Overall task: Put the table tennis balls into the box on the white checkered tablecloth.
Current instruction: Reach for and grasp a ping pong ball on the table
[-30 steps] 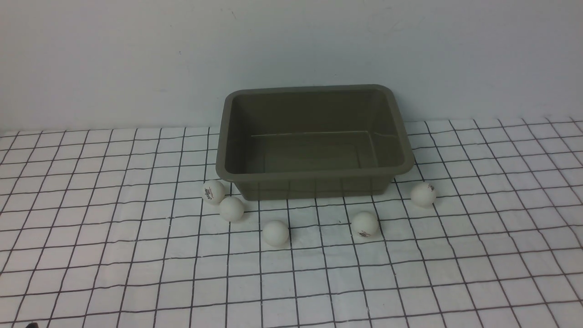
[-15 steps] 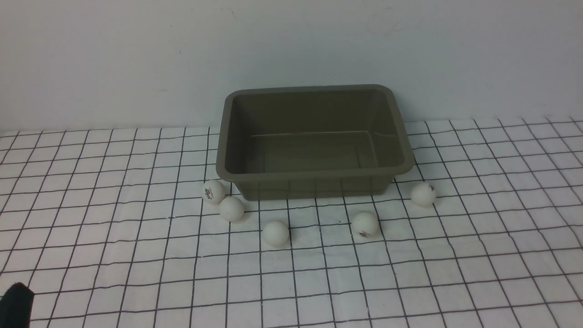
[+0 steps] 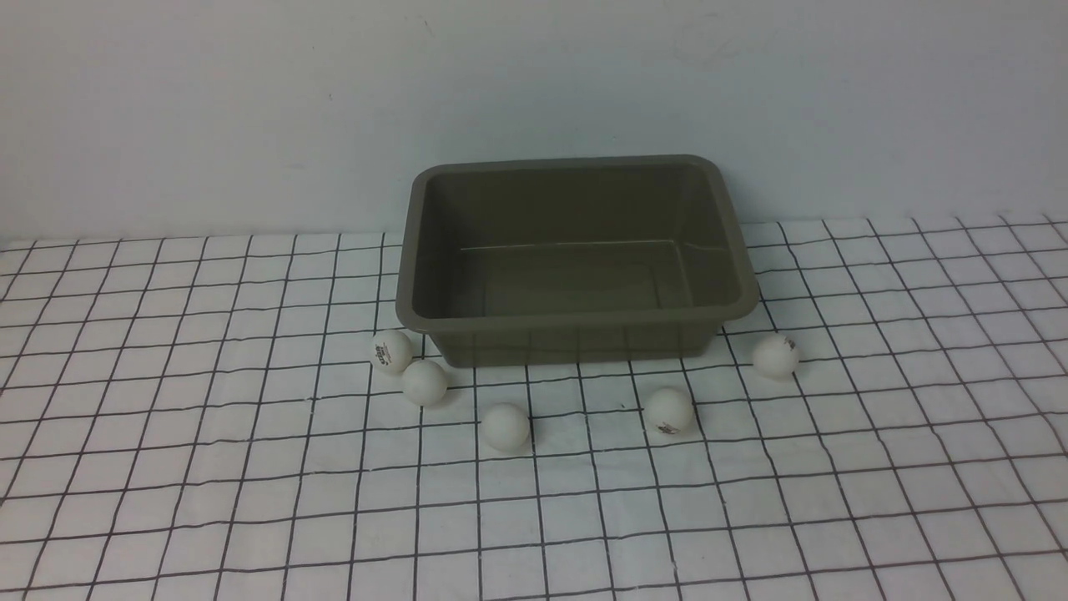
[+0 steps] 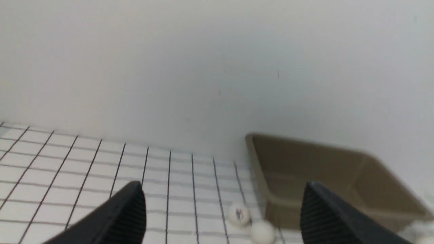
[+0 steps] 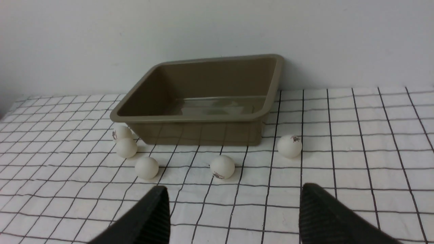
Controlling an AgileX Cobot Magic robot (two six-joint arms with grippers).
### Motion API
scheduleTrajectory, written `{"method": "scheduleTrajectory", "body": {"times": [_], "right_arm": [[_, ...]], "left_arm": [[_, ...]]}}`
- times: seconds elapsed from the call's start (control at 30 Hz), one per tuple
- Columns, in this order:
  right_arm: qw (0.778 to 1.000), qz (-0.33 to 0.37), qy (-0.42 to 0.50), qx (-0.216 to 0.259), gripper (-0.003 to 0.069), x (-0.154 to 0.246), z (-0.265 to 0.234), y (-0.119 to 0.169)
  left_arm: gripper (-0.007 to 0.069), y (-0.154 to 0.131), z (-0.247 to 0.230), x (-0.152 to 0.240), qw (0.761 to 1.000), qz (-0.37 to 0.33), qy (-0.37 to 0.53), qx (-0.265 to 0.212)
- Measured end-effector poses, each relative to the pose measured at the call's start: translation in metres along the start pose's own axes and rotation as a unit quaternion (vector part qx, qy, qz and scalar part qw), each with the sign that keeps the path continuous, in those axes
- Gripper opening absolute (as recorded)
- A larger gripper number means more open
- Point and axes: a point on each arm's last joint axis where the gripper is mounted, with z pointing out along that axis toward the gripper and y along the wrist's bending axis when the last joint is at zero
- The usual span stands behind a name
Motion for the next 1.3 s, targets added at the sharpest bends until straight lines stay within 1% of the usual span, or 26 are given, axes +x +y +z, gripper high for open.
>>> {"method": "scheduleTrajectory", "body": {"times": [0.03,0.07,0.1,0.13,0.17,0.23,0.3,0.33,0.37,0.4,0.47,0.57,0.63,0.73,0.87,0.93,0.97,1.0,1.03,1.1,1.17,1.3], "right_arm": [[1.000,-0.007,0.009,0.000,0.0462,-0.001,0.003,-0.001],[1.000,-0.010,0.009,-0.001,0.0462,-0.001,0.004,-0.001],[1.000,-0.022,0.018,-0.004,0.0462,-0.002,0.007,-0.002],[0.999,-0.037,0.024,-0.009,0.0462,-0.003,0.010,-0.002],[0.997,-0.061,0.035,-0.019,0.0462,-0.005,0.015,-0.002],[0.996,-0.075,0.048,-0.028,0.0462,-0.006,0.022,-0.003],[0.994,-0.075,0.070,-0.037,0.0462,-0.008,0.032,-0.005],[0.992,-0.065,0.095,-0.045,0.0462,-0.010,0.043,-0.008],[0.992,-0.061,0.103,-0.047,0.0462,-0.011,0.048,-0.009],[0.988,-0.058,0.131,-0.053,0.0462,-0.013,0.061,-0.013],[0.981,-0.078,0.166,-0.059,0.0462,-0.018,0.078,-0.020],[0.975,-0.112,0.182,-0.060,0.0462,-0.028,0.098,-0.028],[0.969,-0.143,0.193,-0.059,0.0462,-0.041,0.121,-0.037],[0.965,-0.159,0.202,-0.058,0.0462,-0.055,0.146,-0.047],[0.959,-0.141,0.236,-0.067,0.0462,-0.076,0.203,-0.067],[0.957,-0.136,0.248,-0.072,0.0462,-0.079,0.216,-0.071],[0.951,-0.125,0.270,-0.084,0.0462,-0.082,0.240,-0.078],[0.945,-0.112,0.293,-0.091,0.0462,-0.077,0.259,-0.085],[0.945,-0.112,0.294,-0.092,0.0462,-0.077,0.259,-0.085],[0.934,-0.103,0.329,-0.092,0.0462,-0.068,0.294,-0.100],[0.930,-0.101,0.340,-0.093,0.0462,-0.062,0.306,-0.105],[0.920,-0.116,0.361,-0.103,0.0462,-0.049,0.323,-0.102]], "left_arm": [[0.0552,-0.005,0.003,-0.007,0.998,0.036,0.049,0.000],[0.0552,-0.006,0.002,-0.010,0.998,0.041,0.052,0.001],[0.0552,-0.008,0.006,-0.013,0.994,0.068,0.087,0.003],[0.0552,-0.009,0.010,-0.014,0.990,0.078,0.117,0.005],[0.0552,-0.009,0.016,-0.013,0.986,0.085,0.145,0.007],[0.0552,-0.009,0.021,-0.012,0.983,0.084,0.162,0.009],[0.0552,-0.008,0.026,-0.011,0.981,0.085,0.177,0.011],[0.0552,-0.008,0.029,-0.010,0.979,0.088,0.185,0.012],[0.0552,-0.008,0.031,-0.010,0.977,0.094,0.190,0.014],[0.0552,-0.007,0.033,-0.009,0.975,0.111,0.194,0.017],[0.0552,-0.007,0.034,-0.009,0.972,0.128,0.197,0.020],[0.0552,-0.008,0.033,-0.007,0.969,0.134,0.208,0.025],[0.0552,-0.008,0.032,-0.005,0.966,0.135,0.220,0.029],[0.0552,-0.008,0.031,-0.005,0.965,0.135,0.225,0.030],[0.0552,-0.008,0.031,-0.005,0.964,0.137,0.225,0.030],[0.0552,-0.008,0.031,-0.005,0.964,0.138,0.224,0.031],[0.0552,-0.008,0.031,-0.005,0.964,0.138,0.224,0.031],[0.0552,-0.008,0.031,-0.005,0.964,0.138,0.224,0.031],[0.0552,-0.008,0.031,-0.005,0.964,0.138,0.224,0.031],[0.0552,-0.008,0.031,-0.005,0.964,0.138,0.224,0.030],[0.0552,-0.008,0.031,-0.005,0.964,0.138,0.224,0.030],[0.0552,-0.008,0.032,-0.005,0.965,0.138,0.221,0.030]]}}
